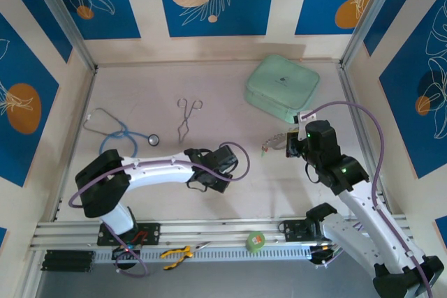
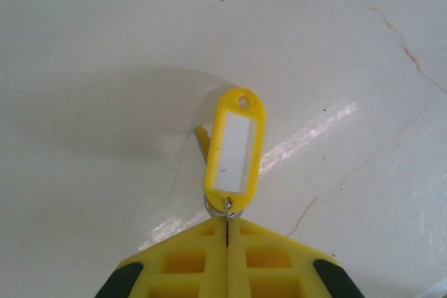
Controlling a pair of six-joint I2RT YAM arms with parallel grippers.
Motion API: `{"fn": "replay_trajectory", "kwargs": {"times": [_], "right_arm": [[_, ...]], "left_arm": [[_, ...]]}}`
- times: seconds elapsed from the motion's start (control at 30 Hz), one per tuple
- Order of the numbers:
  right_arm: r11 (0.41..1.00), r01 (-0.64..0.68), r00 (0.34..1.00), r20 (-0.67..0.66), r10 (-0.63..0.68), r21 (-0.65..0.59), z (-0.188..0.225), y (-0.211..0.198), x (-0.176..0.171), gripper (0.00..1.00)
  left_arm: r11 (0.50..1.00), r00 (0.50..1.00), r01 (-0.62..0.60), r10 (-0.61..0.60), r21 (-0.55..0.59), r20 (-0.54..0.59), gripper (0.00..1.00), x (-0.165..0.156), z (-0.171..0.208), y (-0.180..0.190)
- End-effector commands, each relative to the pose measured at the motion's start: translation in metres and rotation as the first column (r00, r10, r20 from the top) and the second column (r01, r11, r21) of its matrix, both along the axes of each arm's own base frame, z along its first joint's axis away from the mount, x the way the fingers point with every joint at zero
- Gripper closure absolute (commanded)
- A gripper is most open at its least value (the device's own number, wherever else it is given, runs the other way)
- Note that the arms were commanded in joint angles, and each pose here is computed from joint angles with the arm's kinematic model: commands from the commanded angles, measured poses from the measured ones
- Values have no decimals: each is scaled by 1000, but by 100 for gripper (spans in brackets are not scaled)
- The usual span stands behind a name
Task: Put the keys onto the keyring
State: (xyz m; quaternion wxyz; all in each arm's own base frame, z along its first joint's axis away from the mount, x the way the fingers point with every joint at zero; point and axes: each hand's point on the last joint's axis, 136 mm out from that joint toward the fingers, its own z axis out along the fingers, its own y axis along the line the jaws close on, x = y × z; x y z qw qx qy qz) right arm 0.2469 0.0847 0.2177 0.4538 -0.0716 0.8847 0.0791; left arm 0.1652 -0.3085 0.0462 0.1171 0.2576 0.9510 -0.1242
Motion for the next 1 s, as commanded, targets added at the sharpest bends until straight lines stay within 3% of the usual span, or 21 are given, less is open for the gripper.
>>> {"fn": "replay_trajectory", "kwargs": {"times": [0.0, 0.33, 0.73, 0.97], "right_arm": [[1000, -27, 999, 23, 27, 9, 5, 5, 1, 100], [999, -33, 999, 23, 33, 8, 5, 6, 1, 100], [999, -33, 999, 23, 33, 8, 5, 6, 1, 100], [999, -34, 999, 22, 34, 5, 5, 6, 0, 100]], "left_arm": [[1000, 999, -1, 2, 17, -46, 100, -4, -14, 5], [999, 997, -17, 20, 41, -78, 100, -6, -26, 7], [998, 995, -28, 32, 48, -92, 83, -6, -30, 5], [999, 996, -27, 30, 43, -88, 88, -6, -29, 4]]}}
